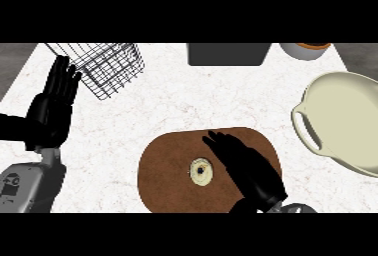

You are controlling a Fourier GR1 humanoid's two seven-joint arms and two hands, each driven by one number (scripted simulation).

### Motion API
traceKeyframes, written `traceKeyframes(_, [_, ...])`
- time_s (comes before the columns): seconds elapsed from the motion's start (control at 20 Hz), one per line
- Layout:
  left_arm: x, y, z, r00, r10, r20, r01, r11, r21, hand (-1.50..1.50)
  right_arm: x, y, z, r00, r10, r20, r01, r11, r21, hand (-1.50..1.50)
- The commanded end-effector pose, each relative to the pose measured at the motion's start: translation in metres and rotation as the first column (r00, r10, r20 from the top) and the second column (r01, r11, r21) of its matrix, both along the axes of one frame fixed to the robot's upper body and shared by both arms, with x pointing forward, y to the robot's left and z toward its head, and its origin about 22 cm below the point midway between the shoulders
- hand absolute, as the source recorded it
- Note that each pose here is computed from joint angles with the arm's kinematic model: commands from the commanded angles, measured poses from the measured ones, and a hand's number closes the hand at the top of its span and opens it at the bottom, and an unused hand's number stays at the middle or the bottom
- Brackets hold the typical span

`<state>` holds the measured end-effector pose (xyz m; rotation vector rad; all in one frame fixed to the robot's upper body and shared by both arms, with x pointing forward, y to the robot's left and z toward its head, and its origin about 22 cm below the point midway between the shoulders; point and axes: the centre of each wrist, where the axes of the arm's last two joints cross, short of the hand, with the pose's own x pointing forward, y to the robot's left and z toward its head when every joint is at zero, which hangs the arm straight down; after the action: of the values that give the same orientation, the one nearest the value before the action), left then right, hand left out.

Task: Pick the cupcake from the cutting board and place it in the pot

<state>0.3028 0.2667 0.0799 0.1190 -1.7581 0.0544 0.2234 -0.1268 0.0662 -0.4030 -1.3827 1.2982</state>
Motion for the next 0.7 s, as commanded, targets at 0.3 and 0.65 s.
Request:
traceKeyframes(0.3, [0.000,-0.001,0.002,1.000,-0.010,0.001,0.010,1.000,-0.013,0.00,0.001,0.011,-0.011,0.999,0.001,0.044,-0.001,1.000,0.002,-1.50])
traceKeyframes(0.65, [0.000,0.007,-0.018,1.000,-0.013,-0.008,0.013,1.000,-0.011,0.00,0.021,0.027,-0.028,0.999,-0.045,0.018,0.046,0.996,-0.081,-1.50])
